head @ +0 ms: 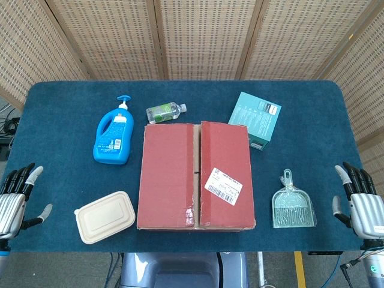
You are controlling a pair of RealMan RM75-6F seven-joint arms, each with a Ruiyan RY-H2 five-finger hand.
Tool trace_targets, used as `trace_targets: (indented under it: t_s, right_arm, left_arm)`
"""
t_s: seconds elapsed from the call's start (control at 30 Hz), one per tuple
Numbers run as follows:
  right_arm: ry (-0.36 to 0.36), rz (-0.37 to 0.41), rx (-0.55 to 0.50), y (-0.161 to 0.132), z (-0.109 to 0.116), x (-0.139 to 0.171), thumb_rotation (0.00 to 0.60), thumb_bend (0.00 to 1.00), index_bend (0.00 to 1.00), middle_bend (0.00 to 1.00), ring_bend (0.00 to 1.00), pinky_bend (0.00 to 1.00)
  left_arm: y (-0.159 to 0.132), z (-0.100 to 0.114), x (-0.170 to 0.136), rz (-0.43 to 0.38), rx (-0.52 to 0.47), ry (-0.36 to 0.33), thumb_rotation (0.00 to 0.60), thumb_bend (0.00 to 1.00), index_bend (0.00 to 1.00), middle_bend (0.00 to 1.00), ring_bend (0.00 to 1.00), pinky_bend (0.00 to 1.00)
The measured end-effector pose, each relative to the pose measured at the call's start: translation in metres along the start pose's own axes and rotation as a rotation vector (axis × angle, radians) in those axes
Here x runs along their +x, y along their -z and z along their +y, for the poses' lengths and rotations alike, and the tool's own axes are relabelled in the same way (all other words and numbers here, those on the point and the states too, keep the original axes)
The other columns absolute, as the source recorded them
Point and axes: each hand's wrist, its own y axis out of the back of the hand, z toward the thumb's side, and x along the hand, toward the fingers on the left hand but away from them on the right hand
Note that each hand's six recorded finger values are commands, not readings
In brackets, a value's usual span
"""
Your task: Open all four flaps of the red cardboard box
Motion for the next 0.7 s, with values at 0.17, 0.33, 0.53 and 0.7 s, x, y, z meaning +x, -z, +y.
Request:
trace_targets:
  t_s: [0.17,0.33,0.53,0.7]
  right_arm:
    - [-0.003,-0.003,-0.001,0.0017,-0.0002,0.0004,0.600,0.65,0.02,0.04,0.00,0.00]
    - [-0.004,-0.003,-0.001,0.0037,0.0003,0.0015,0.600,0.65,0.02,0.04,0.00,0.00]
    - [-0.004,0.001,-0.005,0.0054,0.0003,0.0016,0.600,0.65,0.02,0.04,0.00,0.00]
    - [0.002,0.008,-0.009,0.0047,0.0009,0.0007,0.600,0.65,0.02,0.05,0.00,0.00]
  left_arm:
    - [-0.0016,-0.0009,-0.0001,-0.002,0.002,0.004,0.518,0.35,0.03,0.00,0.00,0.00]
    - [-0.0037,-0.0002,-0.0009,-0.006,0.001,0.002,0.517,0.35,0.03,0.00,0.00,0.00]
    - [-0.0042,0.0008,-0.0029,-0.005,0.002,0.004,0.519,0.35,0.03,0.00,0.00,0.00]
    - [-0.0060,0.0006,-0.0021,-0.011,0.000,0.008,0.517,0.35,0.03,0.00,0.00,0.00]
